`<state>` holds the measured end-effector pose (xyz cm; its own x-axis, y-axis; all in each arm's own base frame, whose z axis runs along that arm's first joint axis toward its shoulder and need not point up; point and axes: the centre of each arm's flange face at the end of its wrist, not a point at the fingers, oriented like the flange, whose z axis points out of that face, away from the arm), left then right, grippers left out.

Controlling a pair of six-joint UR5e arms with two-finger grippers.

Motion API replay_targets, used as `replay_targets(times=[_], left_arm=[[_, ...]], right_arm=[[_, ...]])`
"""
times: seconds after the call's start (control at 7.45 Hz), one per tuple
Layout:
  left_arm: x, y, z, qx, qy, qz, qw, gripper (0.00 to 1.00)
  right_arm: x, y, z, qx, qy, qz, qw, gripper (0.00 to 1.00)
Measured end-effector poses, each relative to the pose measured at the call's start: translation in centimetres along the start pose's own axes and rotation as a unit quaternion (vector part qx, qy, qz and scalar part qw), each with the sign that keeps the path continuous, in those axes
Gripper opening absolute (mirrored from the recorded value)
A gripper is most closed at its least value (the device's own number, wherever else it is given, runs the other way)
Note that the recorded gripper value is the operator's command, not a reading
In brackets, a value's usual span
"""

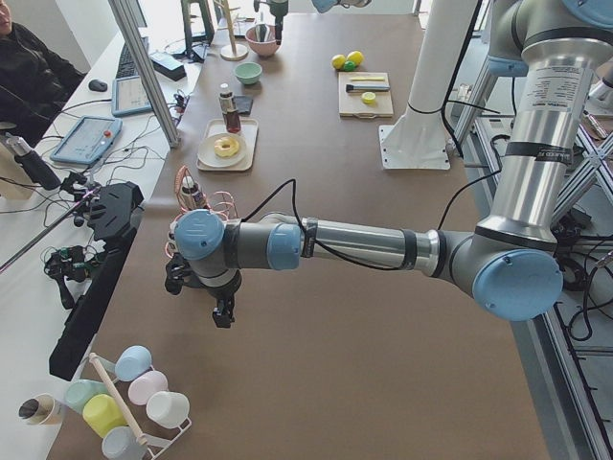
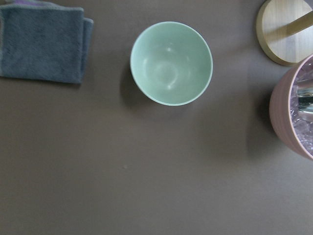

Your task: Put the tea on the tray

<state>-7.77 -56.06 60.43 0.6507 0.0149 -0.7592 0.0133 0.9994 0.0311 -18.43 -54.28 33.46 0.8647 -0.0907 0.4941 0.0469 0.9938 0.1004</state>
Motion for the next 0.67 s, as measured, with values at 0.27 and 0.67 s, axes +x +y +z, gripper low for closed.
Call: replay_targets(times=[0.27, 0.67], left_arm=[[-0.2, -0.1, 0.3, -0.003, 0.000, 0.000, 1.0000, 0.98], [-0.2, -0.3, 0.4, -0.004, 0.000, -0.001, 1.0000, 0.98]], right_arm=[[11.2, 2.9, 4.2, -0.023, -0.047, -0.024, 0.9983, 1.00], [20.8, 7.2, 10.0, -0.021, -0.107, -0.006, 0.9940, 1.00]])
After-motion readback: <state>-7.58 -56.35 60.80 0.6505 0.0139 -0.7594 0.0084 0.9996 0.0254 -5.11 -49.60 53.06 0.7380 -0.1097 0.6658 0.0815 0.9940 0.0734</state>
